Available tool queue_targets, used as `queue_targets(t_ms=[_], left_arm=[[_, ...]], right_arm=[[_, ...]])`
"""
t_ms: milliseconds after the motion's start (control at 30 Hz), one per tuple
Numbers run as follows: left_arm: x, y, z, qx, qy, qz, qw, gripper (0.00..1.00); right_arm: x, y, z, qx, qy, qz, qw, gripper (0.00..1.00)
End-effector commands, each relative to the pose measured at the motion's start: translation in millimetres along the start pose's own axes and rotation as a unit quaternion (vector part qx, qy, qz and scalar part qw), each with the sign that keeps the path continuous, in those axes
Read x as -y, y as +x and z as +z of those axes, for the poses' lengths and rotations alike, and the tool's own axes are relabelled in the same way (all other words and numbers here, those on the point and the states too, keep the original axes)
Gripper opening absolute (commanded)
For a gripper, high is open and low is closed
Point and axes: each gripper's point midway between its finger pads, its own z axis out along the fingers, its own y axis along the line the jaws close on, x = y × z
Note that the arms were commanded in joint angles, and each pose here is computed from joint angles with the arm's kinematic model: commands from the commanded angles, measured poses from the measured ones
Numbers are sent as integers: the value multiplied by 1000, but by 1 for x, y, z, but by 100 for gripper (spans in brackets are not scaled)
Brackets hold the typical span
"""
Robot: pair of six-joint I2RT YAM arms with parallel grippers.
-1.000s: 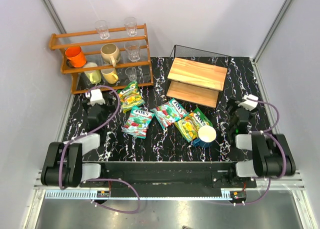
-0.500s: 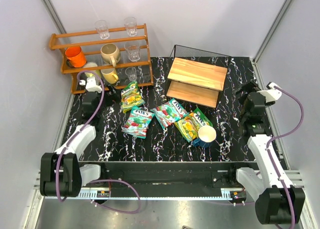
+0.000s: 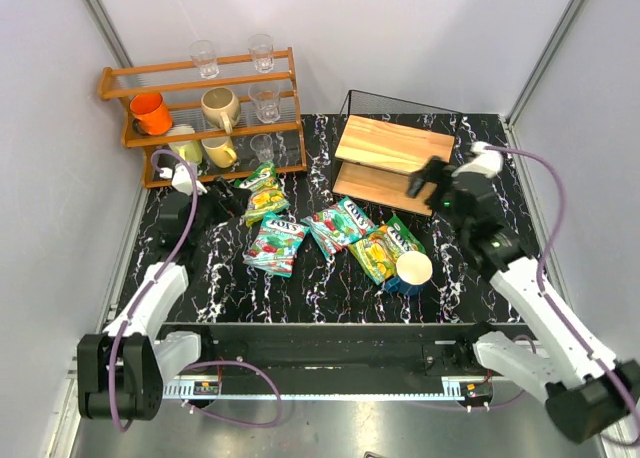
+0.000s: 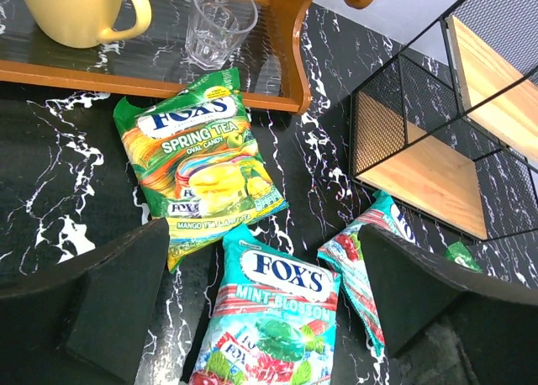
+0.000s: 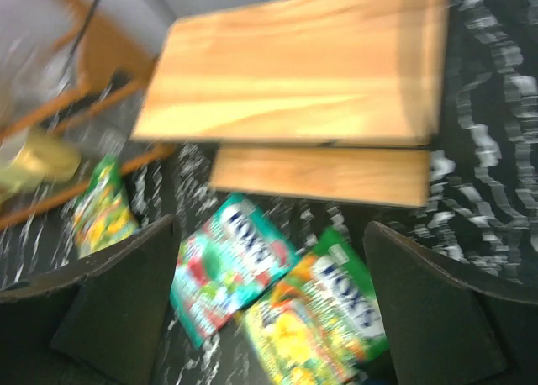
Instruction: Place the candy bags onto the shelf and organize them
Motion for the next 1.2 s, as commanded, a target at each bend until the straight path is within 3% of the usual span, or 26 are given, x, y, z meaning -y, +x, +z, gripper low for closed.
queue_targets(t_ms=[0,267,500,633,900,1000,1033,1167], left_arm=[[0,-3,-11,8,-8,27,1000,99],[-12,11,-22,-2,-42,32,999,99],[-18,22,-19,-14,-50,32,998,99],[-10,30,-18,-11,-17,33,999,99],[-5,27,-18,-1,-6,38,999,99],[-4,27,-18,-4,-6,38,999,99],[-4,27,-18,-4,-5,39,999,99],[-2,27,-20,-6,-5,39,999,99]], right_arm=[[-66,43,-8,-51,-37,-66,996,100],[-163,158,-33,-142,-131,-46,980,96],[-205,264,-35,-238,-160,-16,958,91],[-228,292,-32,-263,-193,33,945,86],[-241,338,-20,-304,-187,33,934,84],[-243,350,-12,-307,-178,29,934,78],[-242,354,-10,-308,-173,25,935,70],[-234,368,3,-303,-148,-1,941,59]])
